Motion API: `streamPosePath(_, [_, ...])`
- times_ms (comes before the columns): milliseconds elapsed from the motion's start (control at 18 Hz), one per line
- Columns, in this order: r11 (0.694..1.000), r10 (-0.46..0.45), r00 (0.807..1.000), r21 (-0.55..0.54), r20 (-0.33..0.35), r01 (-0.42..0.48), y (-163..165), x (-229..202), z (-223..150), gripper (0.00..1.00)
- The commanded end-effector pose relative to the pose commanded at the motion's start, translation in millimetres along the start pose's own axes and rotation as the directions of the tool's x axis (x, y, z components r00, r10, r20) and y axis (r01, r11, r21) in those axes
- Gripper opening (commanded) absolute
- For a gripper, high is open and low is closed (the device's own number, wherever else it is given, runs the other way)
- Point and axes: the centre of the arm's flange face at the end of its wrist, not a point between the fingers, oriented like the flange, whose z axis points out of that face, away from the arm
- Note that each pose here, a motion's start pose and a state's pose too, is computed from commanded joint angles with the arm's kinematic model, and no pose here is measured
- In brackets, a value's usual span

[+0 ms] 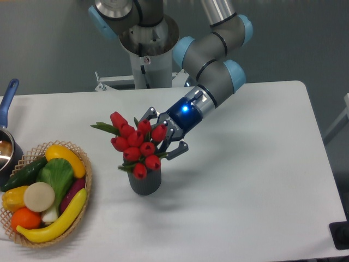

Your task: Insert the flowers into the vase

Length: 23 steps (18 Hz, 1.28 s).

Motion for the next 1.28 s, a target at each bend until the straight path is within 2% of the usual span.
streamPosePath(167, [0.999, 0.034, 0.999, -0.015, 0.011, -0.034, -15.9, 3.2, -5.0, 1.00])
streamPosePath(333, [0.986, 0.061, 0.998, -0.159, 0.029, -0.056, -17.2, 5.6, -10.1, 1.00])
streamPosePath(556, [0.974, 0.069, 0.997, -0.221, 0.039, -0.059, -16.2, 6.6, -14.7, 1.00])
streamPosePath(667, [0.955, 0.087, 0.995, -0.287, 0.046, -0.070, -17.7, 8.9, -17.2, 1.00])
streamPosePath(778, [0.938, 0.104, 0.993, -0.337, 0.064, -0.076, -21.7, 8.9, -25.9, 1.00])
streamPosePath(944, [0.933, 0.125, 0.984, -0.353, 0.124, -0.074, -32.7, 4.7, -55.2, 1.00])
streamPosePath(1000, [0.924, 0.142, 0.978, -0.376, 0.151, -0.076, -37.7, 1.4, -68.9, 1.00])
streamPosePath(1222, [0.853, 0.204, 0.951, -0.519, 0.235, -0.054, -56.1, -21.2, -116.3, 1.00])
streamPosePath(1278, [0.850, 0.208, 0.945, -0.525, 0.253, -0.047, -60.1, -26.5, -126.2, 1.00])
